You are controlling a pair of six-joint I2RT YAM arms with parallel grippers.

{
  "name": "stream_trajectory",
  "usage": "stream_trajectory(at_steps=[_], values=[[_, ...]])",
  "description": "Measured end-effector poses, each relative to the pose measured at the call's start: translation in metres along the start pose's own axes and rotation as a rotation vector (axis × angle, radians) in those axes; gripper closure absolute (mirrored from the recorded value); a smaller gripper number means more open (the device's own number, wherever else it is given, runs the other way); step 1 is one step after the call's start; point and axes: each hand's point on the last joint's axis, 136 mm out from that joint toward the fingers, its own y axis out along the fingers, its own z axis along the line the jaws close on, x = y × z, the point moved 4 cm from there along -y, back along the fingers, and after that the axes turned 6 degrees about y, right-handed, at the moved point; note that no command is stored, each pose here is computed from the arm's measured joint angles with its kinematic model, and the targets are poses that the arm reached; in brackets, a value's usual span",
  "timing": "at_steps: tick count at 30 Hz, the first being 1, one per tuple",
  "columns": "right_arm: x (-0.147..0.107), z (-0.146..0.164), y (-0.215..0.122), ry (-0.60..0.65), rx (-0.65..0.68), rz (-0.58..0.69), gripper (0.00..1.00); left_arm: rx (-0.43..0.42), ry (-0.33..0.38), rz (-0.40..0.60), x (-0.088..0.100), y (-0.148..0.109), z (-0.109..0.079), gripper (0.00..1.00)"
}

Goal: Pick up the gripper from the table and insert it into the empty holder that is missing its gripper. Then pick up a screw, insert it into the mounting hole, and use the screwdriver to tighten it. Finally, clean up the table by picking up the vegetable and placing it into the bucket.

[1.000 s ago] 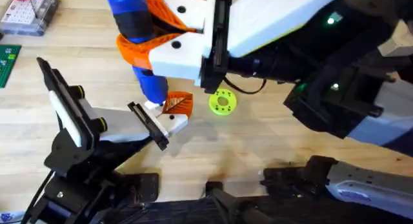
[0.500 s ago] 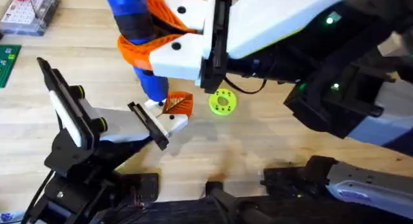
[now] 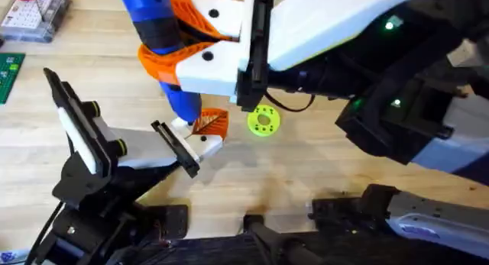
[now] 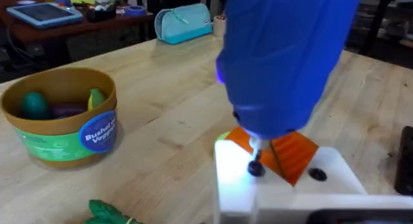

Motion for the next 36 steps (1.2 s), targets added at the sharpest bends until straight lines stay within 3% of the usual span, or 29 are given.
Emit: stream_trajectory(at_steps=[36], values=[[-0.0016, -0.0001, 0.0, 0.024, -0.001, 0.007, 0.908, -0.001, 0.0, 0.0, 0.0, 0.0, -0.0001, 0.99]])
